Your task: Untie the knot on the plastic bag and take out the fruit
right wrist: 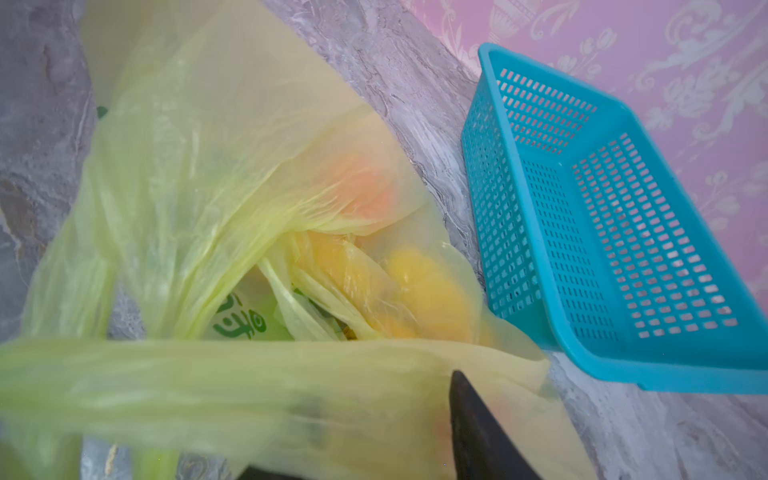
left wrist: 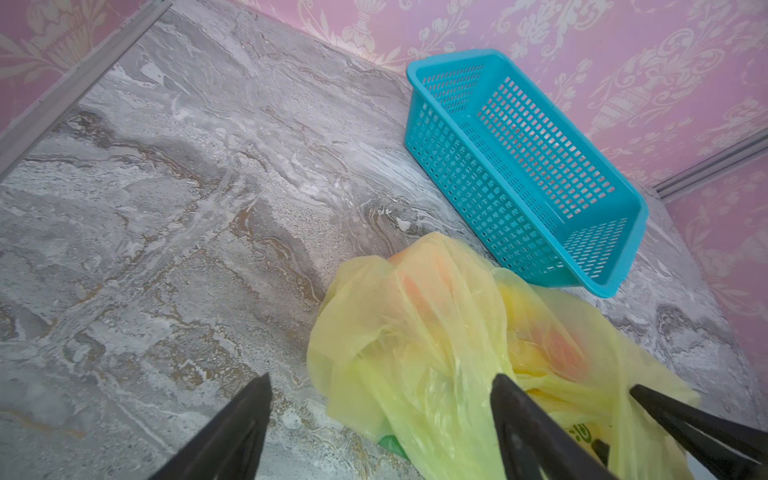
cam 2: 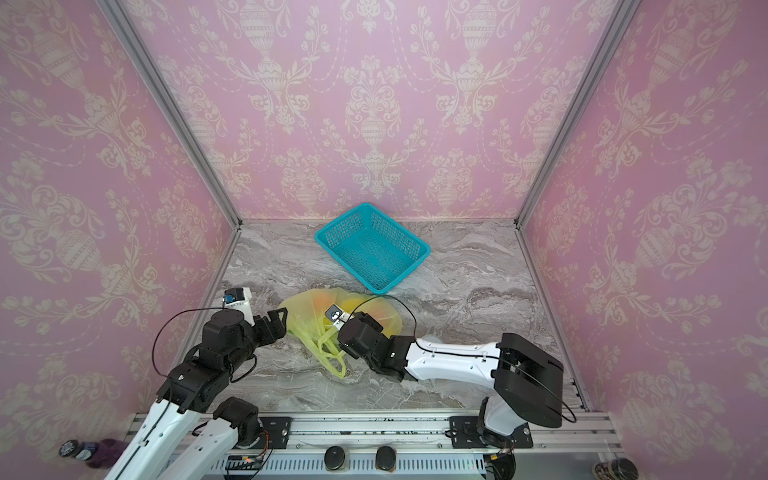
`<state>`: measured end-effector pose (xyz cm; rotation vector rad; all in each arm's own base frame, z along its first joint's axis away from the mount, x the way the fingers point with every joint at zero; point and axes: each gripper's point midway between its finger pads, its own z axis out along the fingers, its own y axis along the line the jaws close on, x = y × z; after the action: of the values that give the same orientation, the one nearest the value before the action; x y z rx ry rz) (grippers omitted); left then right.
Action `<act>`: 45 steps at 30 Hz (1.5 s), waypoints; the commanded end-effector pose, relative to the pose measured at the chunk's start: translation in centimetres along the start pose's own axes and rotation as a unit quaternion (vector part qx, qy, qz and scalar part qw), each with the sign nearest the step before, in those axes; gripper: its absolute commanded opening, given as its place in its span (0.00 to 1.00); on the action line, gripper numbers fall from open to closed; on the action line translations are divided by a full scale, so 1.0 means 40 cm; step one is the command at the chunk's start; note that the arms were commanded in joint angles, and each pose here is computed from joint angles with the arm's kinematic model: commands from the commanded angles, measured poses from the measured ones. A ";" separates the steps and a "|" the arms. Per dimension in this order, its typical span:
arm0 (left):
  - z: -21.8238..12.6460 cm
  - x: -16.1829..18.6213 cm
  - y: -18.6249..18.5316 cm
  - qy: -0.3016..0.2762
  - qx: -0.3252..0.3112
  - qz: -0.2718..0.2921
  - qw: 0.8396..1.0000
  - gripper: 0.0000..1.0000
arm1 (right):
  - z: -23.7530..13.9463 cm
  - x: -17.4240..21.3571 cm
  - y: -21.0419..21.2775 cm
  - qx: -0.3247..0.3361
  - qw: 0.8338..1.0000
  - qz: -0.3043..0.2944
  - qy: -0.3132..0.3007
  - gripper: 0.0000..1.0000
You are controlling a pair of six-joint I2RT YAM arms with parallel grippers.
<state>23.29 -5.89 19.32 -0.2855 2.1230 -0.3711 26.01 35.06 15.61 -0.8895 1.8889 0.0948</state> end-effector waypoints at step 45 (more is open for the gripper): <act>0.077 0.095 -0.336 -0.009 0.015 0.481 0.876 0.79 | -0.013 0.102 -0.321 0.014 0.954 0.299 -0.011 0.00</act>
<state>24.40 -20.12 18.72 0.7560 1.9829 0.1469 32.64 23.34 16.02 -0.2876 2.0903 0.4072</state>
